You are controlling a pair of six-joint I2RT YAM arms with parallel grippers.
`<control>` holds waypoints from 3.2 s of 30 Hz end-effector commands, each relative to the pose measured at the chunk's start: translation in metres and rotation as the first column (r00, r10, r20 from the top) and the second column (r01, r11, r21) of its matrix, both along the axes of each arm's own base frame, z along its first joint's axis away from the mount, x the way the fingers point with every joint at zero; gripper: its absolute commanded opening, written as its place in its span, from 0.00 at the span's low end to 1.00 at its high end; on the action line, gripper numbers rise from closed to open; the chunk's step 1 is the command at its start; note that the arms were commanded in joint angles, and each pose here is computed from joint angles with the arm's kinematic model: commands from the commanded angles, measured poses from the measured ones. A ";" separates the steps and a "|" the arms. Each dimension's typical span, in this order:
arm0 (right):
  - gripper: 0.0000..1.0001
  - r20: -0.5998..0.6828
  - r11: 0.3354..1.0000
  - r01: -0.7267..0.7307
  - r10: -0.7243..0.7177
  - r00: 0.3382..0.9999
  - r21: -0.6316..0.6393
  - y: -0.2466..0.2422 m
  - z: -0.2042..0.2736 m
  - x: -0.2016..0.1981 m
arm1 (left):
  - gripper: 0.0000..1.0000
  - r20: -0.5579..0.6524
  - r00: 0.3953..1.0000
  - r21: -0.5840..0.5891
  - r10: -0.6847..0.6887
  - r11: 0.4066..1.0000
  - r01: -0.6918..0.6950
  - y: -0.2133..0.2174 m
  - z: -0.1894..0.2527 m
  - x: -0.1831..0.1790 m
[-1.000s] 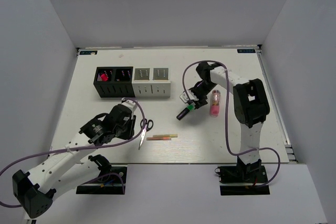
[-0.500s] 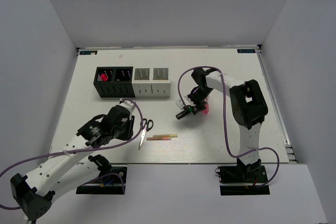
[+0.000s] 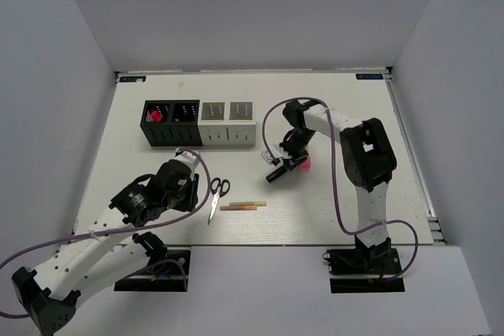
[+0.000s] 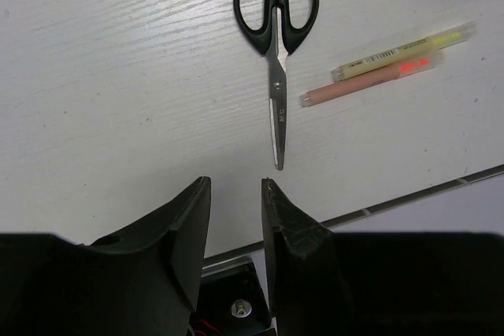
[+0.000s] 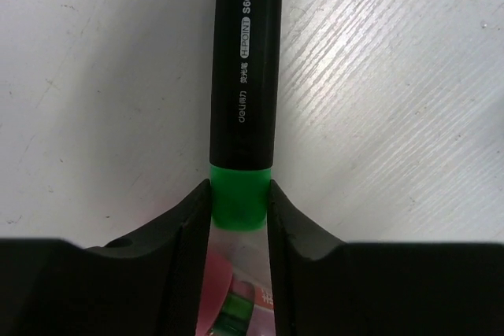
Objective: Sort the stationery into containers
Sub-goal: Pick up the pen from the center of the board, then place the pen in the storage box.
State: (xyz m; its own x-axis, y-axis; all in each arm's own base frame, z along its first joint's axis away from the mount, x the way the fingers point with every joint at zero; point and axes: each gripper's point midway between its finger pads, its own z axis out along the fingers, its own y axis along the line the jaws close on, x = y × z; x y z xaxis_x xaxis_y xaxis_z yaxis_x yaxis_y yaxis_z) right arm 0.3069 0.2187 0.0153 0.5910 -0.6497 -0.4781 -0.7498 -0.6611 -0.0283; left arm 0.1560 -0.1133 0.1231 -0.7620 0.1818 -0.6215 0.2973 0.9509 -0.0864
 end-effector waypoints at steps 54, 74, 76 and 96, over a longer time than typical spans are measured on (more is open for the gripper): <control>0.00 0.184 0.810 0.410 -0.518 0.835 0.419 0.124 0.232 0.079 | 0.42 0.339 0.902 -0.028 0.267 0.961 -0.274 0.066 0.098 0.017; 0.00 0.495 0.665 0.035 -0.590 0.638 0.746 0.308 0.273 0.114 | 0.43 0.440 0.821 -0.102 0.363 0.929 -0.356 0.085 0.128 0.022; 0.00 0.536 0.679 -0.012 -0.568 0.625 0.734 0.316 0.262 0.112 | 0.43 0.456 0.798 -0.107 0.395 0.914 -0.391 0.093 0.129 0.021; 0.00 0.811 0.698 -0.427 -0.413 0.415 0.574 0.382 0.235 0.108 | 0.43 0.541 0.633 -0.247 0.554 0.824 -0.510 0.142 0.166 0.000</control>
State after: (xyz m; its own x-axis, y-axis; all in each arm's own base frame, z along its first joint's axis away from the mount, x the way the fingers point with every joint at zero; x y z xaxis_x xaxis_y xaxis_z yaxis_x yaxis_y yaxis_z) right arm 0.4166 0.5888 0.2113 0.8834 -0.4629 -0.0732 -0.1773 -0.1855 -0.9665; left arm 0.1594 0.0236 0.2852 -0.2260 -0.1892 -0.9556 -0.2353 0.9625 -0.1349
